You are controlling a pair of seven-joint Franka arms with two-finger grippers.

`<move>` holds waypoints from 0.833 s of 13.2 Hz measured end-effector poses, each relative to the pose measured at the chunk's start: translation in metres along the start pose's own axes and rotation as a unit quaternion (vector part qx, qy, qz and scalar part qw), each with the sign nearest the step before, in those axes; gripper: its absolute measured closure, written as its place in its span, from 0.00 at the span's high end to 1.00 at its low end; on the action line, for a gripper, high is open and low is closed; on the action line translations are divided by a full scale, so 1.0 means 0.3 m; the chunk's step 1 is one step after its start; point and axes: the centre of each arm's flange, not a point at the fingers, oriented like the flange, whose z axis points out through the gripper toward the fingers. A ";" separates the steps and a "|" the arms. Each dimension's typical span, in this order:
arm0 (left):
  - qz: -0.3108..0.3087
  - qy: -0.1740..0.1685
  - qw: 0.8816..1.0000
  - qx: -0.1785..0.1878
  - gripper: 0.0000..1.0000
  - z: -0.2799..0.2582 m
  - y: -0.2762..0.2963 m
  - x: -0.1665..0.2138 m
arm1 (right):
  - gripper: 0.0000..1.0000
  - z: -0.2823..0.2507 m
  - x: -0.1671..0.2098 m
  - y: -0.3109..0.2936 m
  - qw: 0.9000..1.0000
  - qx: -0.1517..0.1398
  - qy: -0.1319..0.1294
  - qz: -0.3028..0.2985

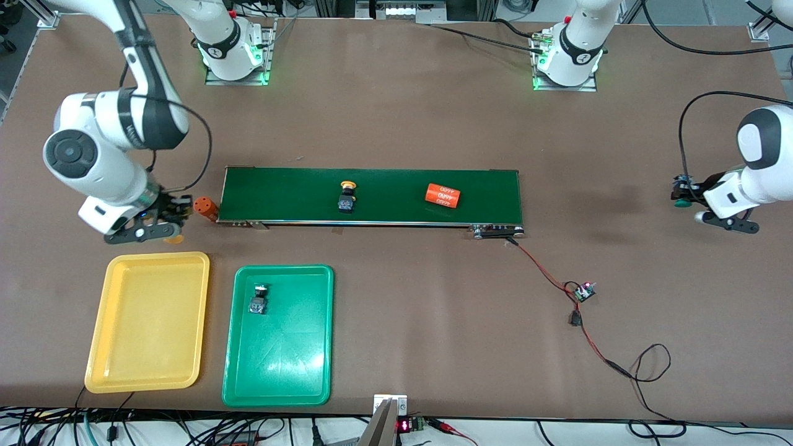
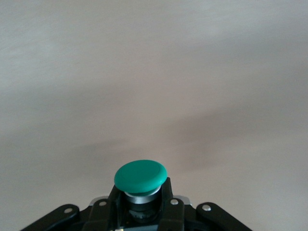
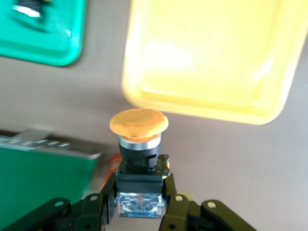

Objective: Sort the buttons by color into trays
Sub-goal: 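Lift the yellow button while the left gripper grasps the green button, then place the yellow button in its tray while the left gripper reaches the belt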

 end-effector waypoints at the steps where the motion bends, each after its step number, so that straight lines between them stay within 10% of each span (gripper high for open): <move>1: 0.016 -0.003 1.000 0.001 0.33 -0.030 0.083 0.033 | 0.41 0.049 0.024 0.040 1.000 -0.006 0.008 -0.006; 5: 0.081 -0.001 0.997 -0.008 0.33 -0.098 0.457 0.155 | 0.41 0.275 0.133 0.119 0.995 -0.008 0.079 -0.054; 11: 0.145 0.001 0.989 0.001 0.33 -0.103 0.990 0.245 | 0.41 0.367 0.226 0.225 0.990 -0.019 0.111 -0.085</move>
